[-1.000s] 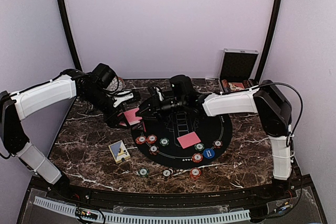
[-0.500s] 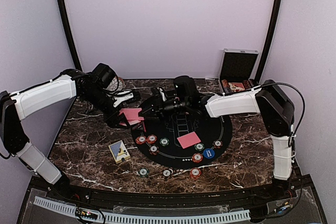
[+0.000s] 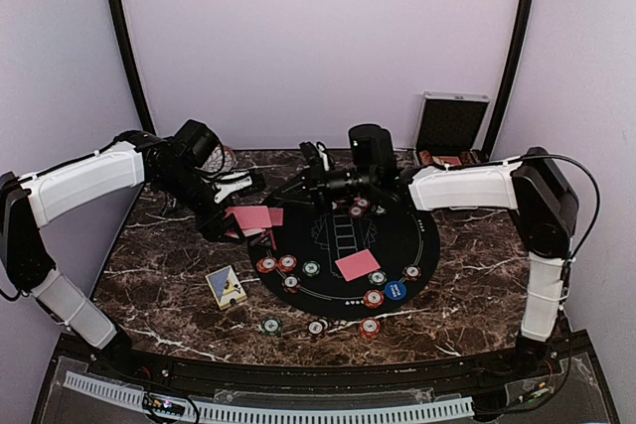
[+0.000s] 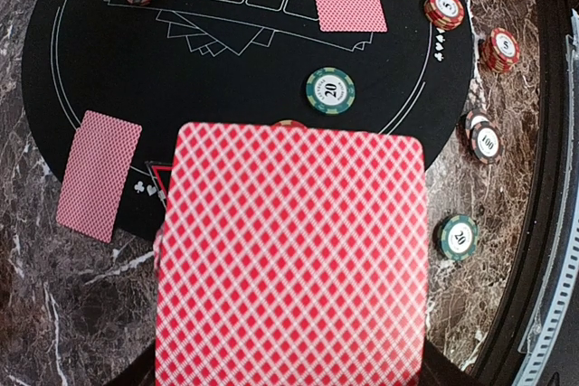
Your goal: Distribute texas hold em gaming equipment
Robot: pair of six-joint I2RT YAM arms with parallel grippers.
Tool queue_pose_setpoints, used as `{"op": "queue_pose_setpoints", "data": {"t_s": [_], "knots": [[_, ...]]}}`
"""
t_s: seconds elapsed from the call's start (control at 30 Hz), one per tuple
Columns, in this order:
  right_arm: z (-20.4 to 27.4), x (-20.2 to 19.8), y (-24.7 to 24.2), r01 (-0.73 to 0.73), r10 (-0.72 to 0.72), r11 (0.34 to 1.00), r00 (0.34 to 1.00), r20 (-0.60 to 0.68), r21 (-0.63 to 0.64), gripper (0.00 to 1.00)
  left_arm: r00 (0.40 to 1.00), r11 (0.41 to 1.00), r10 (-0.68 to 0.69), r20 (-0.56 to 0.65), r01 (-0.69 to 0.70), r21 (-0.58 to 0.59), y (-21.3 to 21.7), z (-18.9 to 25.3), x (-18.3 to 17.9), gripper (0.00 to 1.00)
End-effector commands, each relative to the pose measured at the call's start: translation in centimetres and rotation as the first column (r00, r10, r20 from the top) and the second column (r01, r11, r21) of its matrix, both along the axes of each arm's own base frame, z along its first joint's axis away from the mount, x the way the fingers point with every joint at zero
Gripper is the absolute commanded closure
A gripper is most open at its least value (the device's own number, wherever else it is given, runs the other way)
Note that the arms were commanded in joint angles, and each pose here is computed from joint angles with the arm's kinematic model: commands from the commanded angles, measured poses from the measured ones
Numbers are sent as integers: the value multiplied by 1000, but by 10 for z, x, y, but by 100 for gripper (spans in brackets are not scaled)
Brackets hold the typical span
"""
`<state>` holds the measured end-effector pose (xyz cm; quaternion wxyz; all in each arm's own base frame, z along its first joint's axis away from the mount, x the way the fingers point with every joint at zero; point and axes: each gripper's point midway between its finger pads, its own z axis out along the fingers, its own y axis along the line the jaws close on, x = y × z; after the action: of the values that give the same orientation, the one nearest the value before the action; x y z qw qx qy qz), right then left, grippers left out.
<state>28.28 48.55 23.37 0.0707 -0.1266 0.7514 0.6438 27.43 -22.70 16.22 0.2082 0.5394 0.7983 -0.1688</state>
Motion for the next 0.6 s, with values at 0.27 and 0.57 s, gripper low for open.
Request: {"op": "queue_pose_setpoints", "data": {"t_s": [0.27, 0.57], "knots": [[-3, 7, -23, 15, -15, 1000, 1000, 13, 4, 60, 1000, 1000, -6, 9, 6, -13, 1, 6, -2, 100], [-22, -14, 3, -70, 69, 997, 997, -25, -13, 57, 1000, 1000, -5, 8, 5, -19, 0, 8, -1, 100]]}}
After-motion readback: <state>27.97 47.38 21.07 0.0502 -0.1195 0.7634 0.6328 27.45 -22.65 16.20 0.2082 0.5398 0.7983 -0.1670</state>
